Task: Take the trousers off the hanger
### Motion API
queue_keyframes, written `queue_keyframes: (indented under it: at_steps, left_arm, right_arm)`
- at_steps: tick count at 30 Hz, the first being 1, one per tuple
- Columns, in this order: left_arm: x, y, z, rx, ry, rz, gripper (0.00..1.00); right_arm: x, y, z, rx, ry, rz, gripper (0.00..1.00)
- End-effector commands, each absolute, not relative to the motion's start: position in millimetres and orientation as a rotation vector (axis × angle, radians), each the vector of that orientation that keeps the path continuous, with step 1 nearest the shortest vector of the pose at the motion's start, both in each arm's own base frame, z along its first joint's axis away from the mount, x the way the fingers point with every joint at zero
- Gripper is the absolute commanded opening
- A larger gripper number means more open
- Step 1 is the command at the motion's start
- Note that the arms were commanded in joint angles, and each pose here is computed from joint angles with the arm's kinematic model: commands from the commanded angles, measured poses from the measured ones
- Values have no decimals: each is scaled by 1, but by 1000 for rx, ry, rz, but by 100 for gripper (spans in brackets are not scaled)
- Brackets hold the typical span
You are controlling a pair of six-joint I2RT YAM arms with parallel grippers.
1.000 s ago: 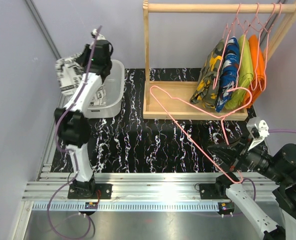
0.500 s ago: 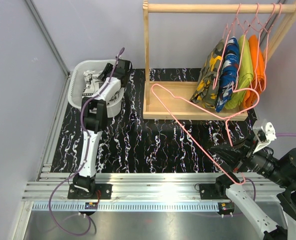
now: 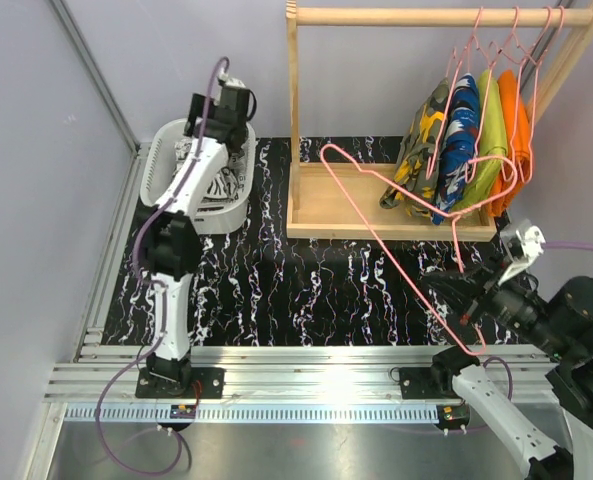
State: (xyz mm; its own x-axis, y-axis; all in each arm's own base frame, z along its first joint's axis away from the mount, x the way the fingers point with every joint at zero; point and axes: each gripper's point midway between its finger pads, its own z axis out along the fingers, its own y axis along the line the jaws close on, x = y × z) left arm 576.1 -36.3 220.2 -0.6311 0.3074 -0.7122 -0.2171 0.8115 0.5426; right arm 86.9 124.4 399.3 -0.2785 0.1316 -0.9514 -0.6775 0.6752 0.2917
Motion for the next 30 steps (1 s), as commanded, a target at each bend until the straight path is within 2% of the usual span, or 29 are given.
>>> queue_keyframes:
  at_steps: [1, 4, 8, 14, 19, 26, 30]
  left_arm:
    - [544, -27, 348, -96, 1904, 616, 99]
    - [521, -18, 373, -137, 1897, 567, 99]
    - [489, -26, 395, -142, 1922, 349, 99]
    - [403, -39, 445, -242, 1817, -16, 99]
    - [327, -51, 419, -255, 1814, -217, 99]
    - [273, -51, 337, -198, 1914, -250, 99]
    - [251, -50, 310, -153, 1928, -250, 99]
  right_arm:
    - [133, 119, 401, -307, 1739, 735, 0]
    - [159, 111, 393, -240, 1822, 630, 0]
    - [194, 99, 387, -147, 1919, 479, 0]
    - [236, 98, 401, -73, 1972, 381, 0]
    - [274, 98, 419, -33, 1957, 285, 0]
    - [317, 98, 446, -7, 1901, 103, 0]
    - [348, 109, 460, -2, 1857, 62, 0]
